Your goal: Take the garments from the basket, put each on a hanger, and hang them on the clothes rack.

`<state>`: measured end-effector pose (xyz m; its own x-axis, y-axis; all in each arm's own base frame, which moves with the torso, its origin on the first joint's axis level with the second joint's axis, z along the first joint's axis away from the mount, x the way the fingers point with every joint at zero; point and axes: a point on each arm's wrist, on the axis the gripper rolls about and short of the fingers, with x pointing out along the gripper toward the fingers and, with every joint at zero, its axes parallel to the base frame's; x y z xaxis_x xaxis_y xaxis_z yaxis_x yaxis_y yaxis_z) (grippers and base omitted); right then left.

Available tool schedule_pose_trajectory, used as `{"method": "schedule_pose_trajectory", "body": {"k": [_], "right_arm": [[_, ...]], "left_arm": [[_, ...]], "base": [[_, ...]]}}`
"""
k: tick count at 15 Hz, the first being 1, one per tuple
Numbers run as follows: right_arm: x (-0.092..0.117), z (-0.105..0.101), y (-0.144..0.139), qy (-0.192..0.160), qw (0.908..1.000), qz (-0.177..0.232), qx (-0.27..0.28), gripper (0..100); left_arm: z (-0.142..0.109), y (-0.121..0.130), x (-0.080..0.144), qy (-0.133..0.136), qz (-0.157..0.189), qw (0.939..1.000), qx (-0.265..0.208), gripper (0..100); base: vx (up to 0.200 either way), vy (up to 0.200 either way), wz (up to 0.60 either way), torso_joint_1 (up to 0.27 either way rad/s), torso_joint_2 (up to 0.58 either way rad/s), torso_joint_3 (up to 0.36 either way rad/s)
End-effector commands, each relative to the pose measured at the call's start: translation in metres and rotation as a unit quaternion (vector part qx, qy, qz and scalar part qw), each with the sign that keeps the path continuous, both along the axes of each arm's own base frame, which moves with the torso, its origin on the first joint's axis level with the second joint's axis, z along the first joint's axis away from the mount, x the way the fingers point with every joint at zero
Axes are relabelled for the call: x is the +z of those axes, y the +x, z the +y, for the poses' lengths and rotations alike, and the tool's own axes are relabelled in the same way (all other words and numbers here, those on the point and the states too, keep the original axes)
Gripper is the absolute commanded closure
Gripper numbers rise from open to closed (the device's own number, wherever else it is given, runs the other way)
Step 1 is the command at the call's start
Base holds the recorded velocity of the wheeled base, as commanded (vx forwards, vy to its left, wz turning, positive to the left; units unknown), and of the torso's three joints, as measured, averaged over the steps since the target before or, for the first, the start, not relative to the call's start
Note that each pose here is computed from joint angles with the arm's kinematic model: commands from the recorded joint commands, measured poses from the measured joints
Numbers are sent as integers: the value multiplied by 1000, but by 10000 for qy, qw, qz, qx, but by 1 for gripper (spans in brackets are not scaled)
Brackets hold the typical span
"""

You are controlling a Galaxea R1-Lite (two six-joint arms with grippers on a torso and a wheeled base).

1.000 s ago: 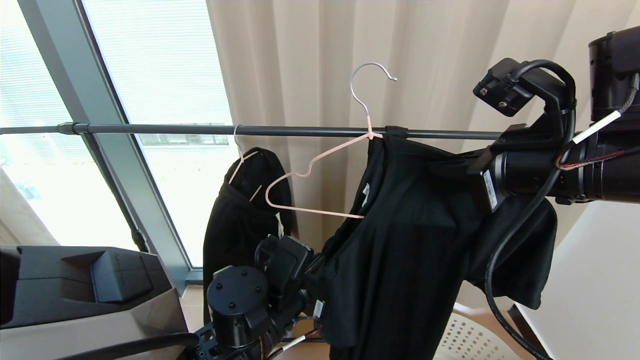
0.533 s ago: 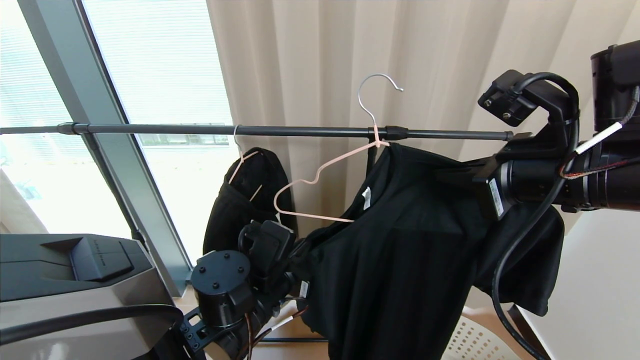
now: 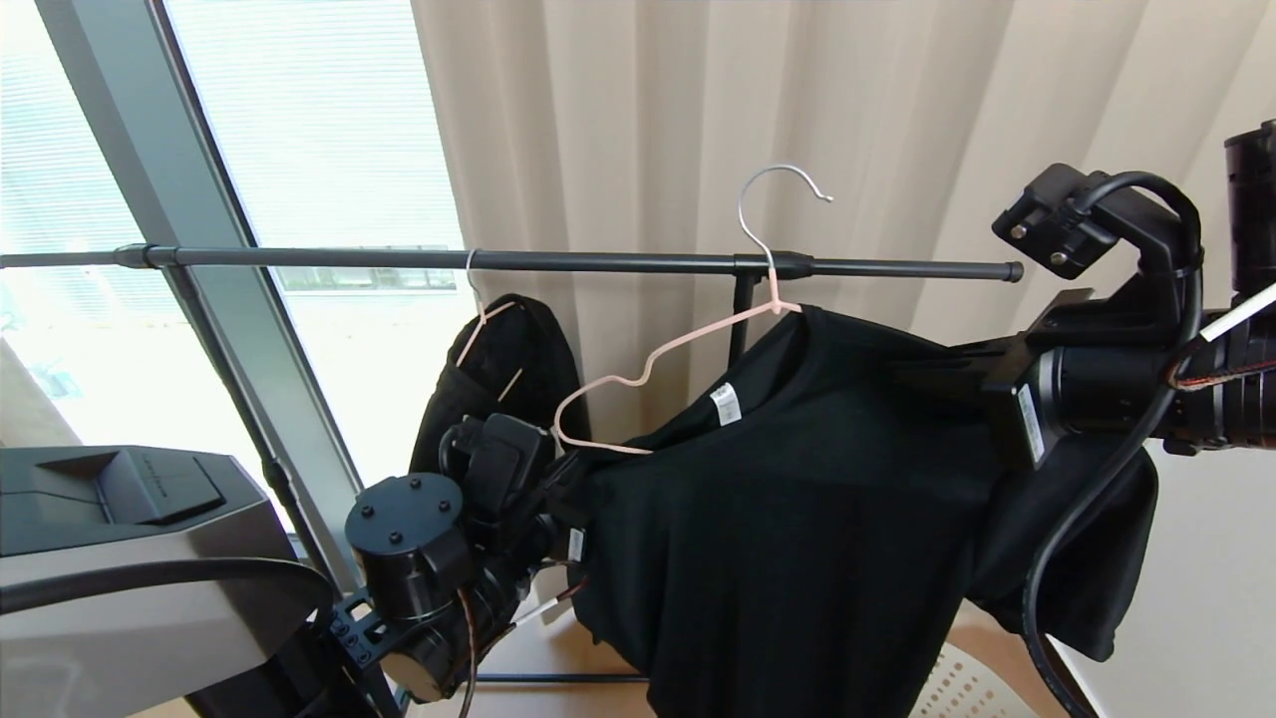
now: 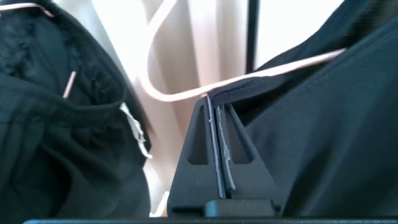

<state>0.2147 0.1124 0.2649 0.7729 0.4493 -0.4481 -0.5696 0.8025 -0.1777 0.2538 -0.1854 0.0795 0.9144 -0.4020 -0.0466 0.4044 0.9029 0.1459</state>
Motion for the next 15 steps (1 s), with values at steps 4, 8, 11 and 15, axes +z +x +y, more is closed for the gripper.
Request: {"method": "schedule_pose_trajectory", "body": {"k": [4, 8, 11, 15], "right_arm": [[2, -14, -13, 56, 9999, -59, -89, 100], [4, -18, -18, 83, 9998, -115, -127, 100], [1, -20, -19, 57, 9998, -85, -169, 100], [-6, -21, -22, 1, 9999, -2, -162, 100]], "left_arm": [[8, 7, 1, -8, -31, 9999, 162, 100], [12, 11, 2, -19, -58, 9997, 223, 100], [14, 12, 4, -43, -88, 9998, 193, 100], [21, 13, 22, -210, -336, 9988, 277, 100]], "base": [[0, 0, 0, 0, 0, 0], [0, 0, 0, 0, 0, 0], [0, 0, 0, 0, 0, 0], [0, 0, 0, 0, 0, 0]]}}
